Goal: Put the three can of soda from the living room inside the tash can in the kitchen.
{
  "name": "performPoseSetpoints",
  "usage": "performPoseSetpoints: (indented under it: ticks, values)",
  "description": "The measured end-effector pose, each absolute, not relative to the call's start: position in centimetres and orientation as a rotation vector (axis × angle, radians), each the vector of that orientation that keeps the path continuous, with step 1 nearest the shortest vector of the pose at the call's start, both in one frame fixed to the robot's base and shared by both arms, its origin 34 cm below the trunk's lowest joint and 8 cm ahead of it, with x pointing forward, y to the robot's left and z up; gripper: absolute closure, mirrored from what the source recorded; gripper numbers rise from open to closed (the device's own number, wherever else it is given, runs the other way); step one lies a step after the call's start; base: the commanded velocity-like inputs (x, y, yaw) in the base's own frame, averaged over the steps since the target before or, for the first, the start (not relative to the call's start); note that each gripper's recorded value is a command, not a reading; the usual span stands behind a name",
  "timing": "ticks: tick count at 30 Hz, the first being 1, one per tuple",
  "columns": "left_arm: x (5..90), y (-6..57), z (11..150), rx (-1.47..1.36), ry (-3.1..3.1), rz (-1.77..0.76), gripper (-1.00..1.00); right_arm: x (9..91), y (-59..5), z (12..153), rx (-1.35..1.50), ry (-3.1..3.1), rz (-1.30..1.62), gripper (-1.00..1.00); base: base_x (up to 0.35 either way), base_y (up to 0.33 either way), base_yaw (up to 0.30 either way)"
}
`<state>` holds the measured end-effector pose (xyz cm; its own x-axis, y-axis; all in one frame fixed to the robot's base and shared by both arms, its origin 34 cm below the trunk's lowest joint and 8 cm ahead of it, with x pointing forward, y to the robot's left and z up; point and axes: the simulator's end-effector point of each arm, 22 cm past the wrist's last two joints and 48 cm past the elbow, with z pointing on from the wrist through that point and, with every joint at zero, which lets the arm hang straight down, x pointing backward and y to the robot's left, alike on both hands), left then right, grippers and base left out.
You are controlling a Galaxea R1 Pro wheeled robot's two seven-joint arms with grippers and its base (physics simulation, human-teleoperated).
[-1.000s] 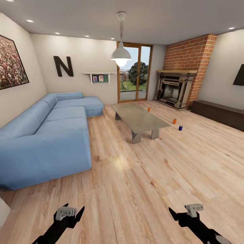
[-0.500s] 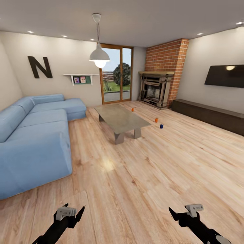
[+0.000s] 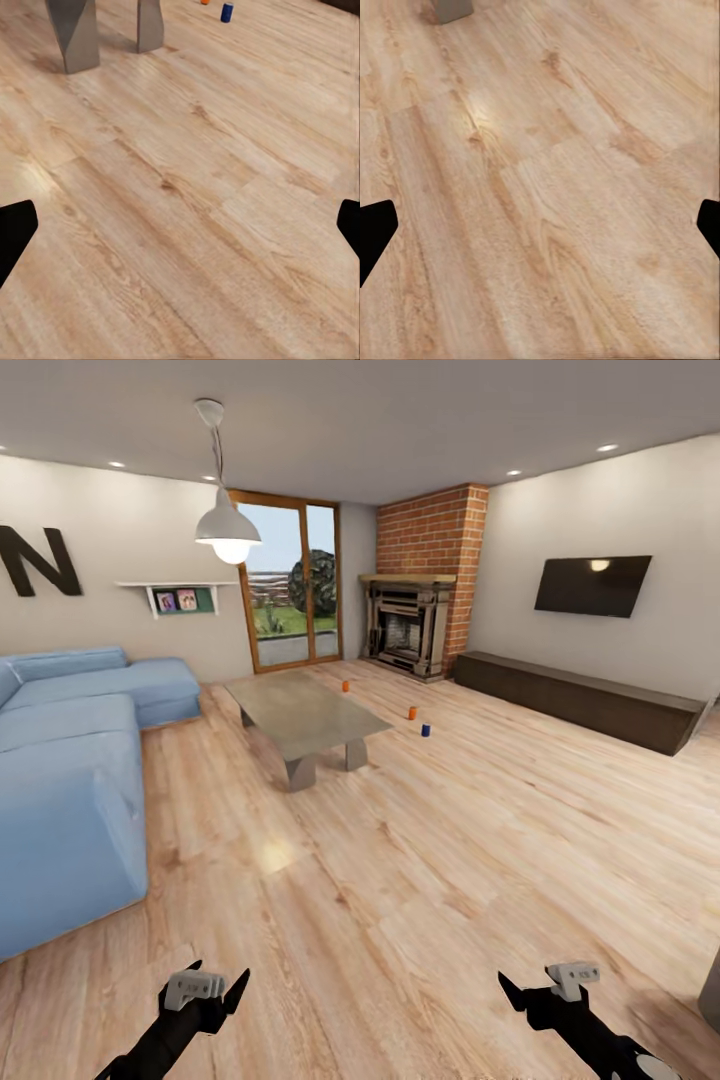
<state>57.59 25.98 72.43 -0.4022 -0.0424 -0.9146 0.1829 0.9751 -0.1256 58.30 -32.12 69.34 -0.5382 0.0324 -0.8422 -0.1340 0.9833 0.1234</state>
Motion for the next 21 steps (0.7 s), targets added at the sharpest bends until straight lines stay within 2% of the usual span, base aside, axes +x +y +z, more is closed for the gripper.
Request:
performPoseSetpoints:
  ticks: [21]
  values:
    - [57.70, 25.96, 73.00, 0.103, 1.958, -0.244, -1.00, 58.49, -32.17, 69.96, -0.070, 2.115, 0.210, -1.00, 0.001, -0.284, -0.251]
